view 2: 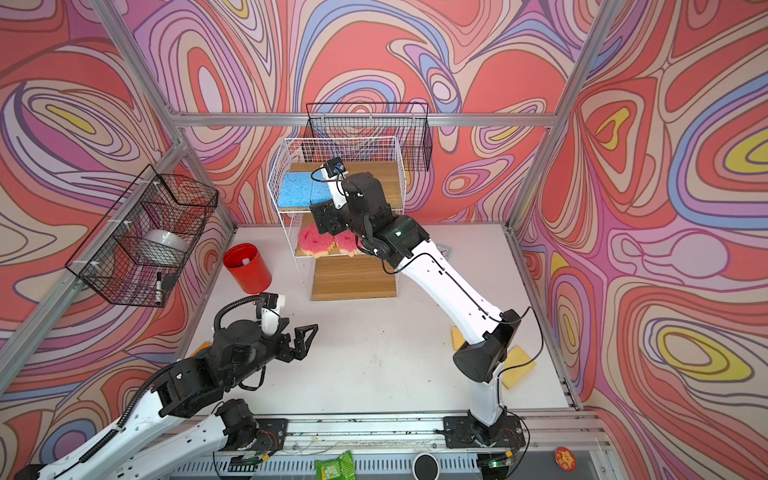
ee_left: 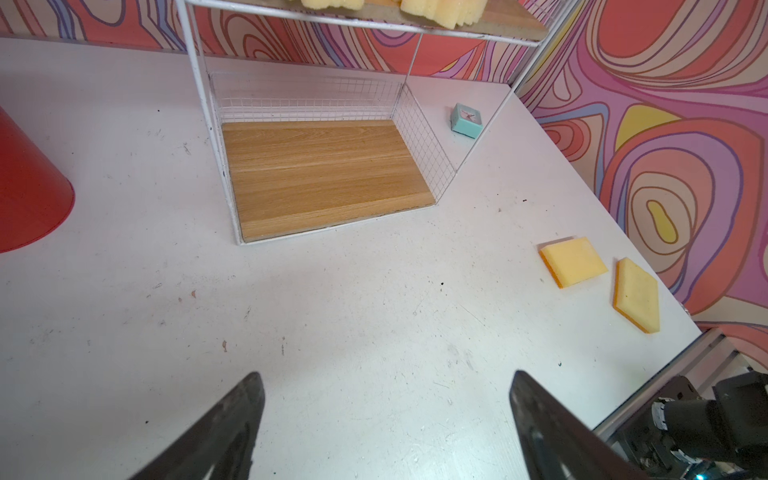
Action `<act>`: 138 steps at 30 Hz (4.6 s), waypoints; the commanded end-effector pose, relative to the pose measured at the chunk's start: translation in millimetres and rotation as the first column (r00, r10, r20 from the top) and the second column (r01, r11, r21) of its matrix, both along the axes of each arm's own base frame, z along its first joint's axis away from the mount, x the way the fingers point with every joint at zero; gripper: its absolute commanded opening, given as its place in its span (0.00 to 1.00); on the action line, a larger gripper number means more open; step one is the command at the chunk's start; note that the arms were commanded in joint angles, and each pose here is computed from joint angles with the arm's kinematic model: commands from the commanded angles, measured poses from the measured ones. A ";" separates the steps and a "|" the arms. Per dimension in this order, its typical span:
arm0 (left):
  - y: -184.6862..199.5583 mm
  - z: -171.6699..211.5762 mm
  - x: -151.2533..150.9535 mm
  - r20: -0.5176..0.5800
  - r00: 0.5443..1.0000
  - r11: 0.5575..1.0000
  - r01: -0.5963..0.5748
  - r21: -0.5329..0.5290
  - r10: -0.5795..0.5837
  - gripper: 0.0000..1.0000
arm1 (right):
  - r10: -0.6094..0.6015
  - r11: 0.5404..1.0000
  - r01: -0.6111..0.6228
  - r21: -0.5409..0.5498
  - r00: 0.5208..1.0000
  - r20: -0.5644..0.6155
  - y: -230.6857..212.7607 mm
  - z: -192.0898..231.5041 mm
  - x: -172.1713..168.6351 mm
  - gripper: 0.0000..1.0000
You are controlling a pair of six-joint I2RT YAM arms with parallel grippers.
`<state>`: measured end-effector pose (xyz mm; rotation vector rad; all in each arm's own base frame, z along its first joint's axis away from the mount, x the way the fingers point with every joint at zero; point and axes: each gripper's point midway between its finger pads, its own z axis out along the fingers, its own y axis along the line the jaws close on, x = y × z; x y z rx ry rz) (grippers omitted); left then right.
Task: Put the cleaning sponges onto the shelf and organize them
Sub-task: 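Withdraw the right gripper from the shelf toward the table while the left arm retracts, then move the left gripper over the orange sponge near the table edge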
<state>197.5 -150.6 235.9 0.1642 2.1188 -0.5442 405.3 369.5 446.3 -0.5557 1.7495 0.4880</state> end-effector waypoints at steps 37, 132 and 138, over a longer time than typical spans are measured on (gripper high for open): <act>198.1 -49.0 -3.2 -0.492 0.417 0.568 -0.796 0.207 0.764 1.00 | 0.338 0.938 -0.274 0.212 0.853 -0.398 -69.0 -190.7 -187.4 0.98; 247.5 -197.2 22.7 -0.547 0.080 0.440 -0.694 0.570 0.834 0.95 | 0.127 0.992 -0.088 0.092 0.754 -0.645 -100.8 -327.2 -152.4 0.98; 256.4 -203.9 12.4 -0.543 0.054 0.441 -0.655 0.614 0.838 0.93 | 0.111 0.994 -0.082 0.074 0.746 -0.657 -100.9 -335.2 -150.2 0.98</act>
